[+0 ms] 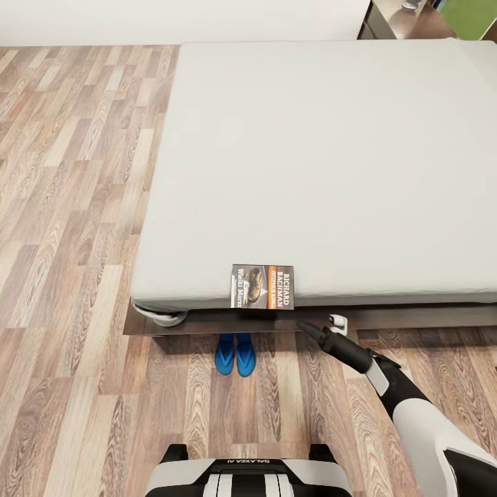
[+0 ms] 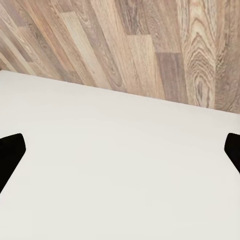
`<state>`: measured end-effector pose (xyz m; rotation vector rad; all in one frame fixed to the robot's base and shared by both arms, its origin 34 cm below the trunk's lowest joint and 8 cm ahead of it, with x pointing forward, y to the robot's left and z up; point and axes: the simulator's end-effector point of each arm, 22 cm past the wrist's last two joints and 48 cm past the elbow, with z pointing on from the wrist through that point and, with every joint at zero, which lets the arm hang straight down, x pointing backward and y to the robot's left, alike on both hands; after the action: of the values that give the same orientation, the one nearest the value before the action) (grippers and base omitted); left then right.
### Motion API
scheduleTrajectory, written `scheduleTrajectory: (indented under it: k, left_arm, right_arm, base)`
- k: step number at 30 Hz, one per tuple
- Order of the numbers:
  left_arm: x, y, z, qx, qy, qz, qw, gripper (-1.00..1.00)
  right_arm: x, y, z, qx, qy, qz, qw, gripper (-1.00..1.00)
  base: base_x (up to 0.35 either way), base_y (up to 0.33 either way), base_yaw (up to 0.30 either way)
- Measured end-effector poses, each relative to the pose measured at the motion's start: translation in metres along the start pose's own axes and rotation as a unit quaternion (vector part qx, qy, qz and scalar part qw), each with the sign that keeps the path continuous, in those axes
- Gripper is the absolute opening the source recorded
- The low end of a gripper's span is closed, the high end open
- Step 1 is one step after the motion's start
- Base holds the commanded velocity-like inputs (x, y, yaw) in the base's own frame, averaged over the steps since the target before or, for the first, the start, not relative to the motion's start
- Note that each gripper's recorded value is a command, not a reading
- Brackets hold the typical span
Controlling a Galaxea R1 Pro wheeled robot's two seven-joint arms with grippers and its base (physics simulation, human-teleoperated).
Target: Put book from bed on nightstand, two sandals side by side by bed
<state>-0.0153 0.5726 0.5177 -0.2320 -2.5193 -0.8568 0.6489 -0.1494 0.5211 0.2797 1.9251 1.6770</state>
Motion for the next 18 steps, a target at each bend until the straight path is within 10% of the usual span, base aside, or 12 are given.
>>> scheduleTrajectory:
  k: [18]
  left_arm:
    - [-0.0005, -0.0002, -0.0001, 0.0, -0.001, 0.001, 1.0, 1.0]
  right_arm:
    - [-0.0016, -0.0014, -0.0028, 0.003, -0.001, -0.003, 1.0, 1.0]
  base:
    - [0.0, 0.053, 0.0]
